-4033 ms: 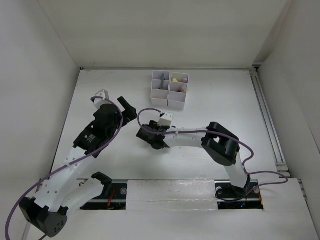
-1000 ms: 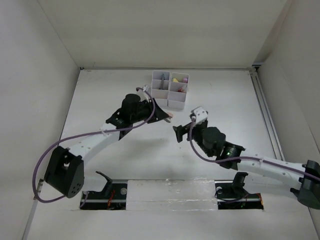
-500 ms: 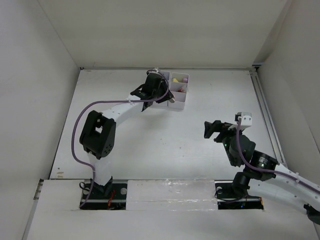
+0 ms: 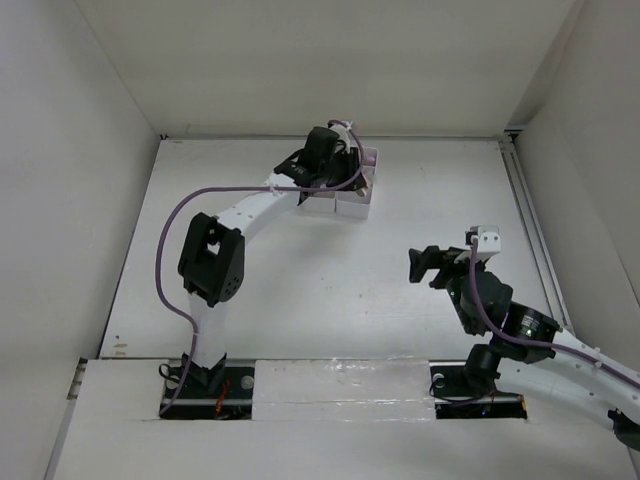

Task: Sort the stationery into containers
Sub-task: Place the stationery in the storage box.

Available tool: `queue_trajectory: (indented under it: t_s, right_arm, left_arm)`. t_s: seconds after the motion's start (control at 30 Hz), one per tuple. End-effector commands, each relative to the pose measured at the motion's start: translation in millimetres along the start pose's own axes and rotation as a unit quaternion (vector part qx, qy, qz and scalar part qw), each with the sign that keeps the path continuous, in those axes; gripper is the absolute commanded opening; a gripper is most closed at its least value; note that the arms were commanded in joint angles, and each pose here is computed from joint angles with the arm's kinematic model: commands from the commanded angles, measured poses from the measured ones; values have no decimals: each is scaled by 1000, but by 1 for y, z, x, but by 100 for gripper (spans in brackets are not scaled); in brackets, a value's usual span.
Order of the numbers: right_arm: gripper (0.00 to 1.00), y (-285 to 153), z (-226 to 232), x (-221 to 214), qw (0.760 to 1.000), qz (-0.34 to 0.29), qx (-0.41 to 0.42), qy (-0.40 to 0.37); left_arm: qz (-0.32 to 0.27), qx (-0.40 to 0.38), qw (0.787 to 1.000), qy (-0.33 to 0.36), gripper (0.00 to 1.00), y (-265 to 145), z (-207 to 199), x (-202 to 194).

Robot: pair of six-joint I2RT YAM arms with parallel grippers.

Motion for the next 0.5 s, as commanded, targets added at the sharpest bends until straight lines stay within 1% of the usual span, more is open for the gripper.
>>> queue_trajectory:
  t_s: [0.0, 0.1, 0.13, 0.17, 0.23, 0.27, 0.3, 0.33, 0.37, 0.4, 0.47]
  right_arm:
    - [100, -3, 5, 25, 999, -34, 25, 8]
    - [100, -2, 7, 23, 999, -36, 30, 1]
    - [100, -2, 9, 23, 999, -36, 35, 1]
    - [100, -3, 7, 25, 999, -39, 35, -1]
    - [100, -3, 9, 24, 998, -39, 42, -6]
    - [100, -4, 7, 26, 998, -42, 42, -7]
    - [100, -5, 9, 26, 998, -42, 47, -7]
    - [100, -5, 8, 26, 998, -42, 46, -12]
    - [100, -6, 7, 28, 998, -46, 47, -7]
    - [100, -8, 7, 29, 997, -49, 52, -4]
    - [100, -8, 7, 27, 997, -49, 56, -9]
  left_arm:
    - [15, -26, 994, 109, 0, -19, -14, 10]
    - [3, -47, 980, 193, 0, -31, -12, 8]
    - [3, -46, 980, 193, 0, -34, -11, 7]
    - [4, -45, 973, 225, 0, -36, -7, 6]
    - [4, -44, 964, 261, 0, -38, -1, 3]
    - [4, -44, 959, 280, 0, -38, 0, 4]
    - [10, -61, 952, 299, 0, -38, -3, 1]
    - [23, -63, 940, 334, 0, -35, 3, -3]
    - [17, -70, 936, 346, 0, -37, -4, 3]
    - [22, -75, 934, 348, 0, -36, -2, 4]
    - [12, -84, 933, 351, 0, -37, -8, 10]
Point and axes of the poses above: each gripper's point midway between its finger pads, its own y axis out along the fingers, its own z axis along the line the jaws close on, x = y × z, the point moved 2 cm from there along -y, back along the fingers, and after that the axes turned 13 degrees about -y, right-handed, at the moved point
